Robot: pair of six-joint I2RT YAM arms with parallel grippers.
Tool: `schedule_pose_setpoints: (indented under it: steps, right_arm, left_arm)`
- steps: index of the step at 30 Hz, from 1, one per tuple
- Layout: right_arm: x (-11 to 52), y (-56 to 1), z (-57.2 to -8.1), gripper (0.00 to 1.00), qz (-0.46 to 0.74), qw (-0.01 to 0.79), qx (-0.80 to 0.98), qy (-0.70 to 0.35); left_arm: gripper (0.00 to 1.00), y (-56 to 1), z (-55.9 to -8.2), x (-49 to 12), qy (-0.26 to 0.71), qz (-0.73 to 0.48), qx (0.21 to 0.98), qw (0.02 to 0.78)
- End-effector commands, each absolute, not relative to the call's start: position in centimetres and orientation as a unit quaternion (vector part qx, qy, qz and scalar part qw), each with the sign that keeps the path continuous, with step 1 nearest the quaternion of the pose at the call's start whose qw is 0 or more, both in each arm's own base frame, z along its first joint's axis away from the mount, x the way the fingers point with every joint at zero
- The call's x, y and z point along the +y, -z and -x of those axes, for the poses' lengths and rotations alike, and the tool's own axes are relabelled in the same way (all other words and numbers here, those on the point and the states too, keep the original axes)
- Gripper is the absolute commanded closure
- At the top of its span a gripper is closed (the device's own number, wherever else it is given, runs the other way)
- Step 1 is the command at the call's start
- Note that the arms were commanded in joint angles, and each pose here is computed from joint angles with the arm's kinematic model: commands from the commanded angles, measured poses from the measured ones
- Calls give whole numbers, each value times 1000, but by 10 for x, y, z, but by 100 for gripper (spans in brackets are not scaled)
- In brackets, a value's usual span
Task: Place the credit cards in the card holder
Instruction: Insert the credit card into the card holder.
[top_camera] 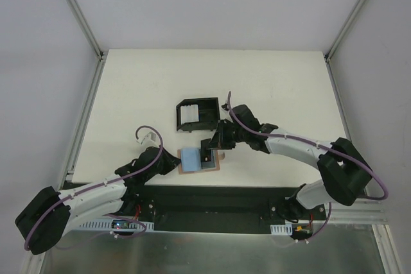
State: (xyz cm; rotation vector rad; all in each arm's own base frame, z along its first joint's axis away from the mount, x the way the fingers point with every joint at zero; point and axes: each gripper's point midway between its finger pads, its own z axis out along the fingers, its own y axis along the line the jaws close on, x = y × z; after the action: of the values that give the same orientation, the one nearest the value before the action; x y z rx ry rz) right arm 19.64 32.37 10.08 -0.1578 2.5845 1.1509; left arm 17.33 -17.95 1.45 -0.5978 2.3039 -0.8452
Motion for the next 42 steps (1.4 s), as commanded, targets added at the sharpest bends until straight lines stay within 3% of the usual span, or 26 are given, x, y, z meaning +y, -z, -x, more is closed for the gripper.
schedule_pose_setpoints:
  steps: [1,42]
  right_arm:
    - [347,-108,-195,99,49,160,884,-437]
    - [340,-15,-185,100,65,106,913,-389]
  left_arm:
    - [100,-2,-167,-170,290,219,885,292]
    - [100,3,-164,-164,287,222,883,298]
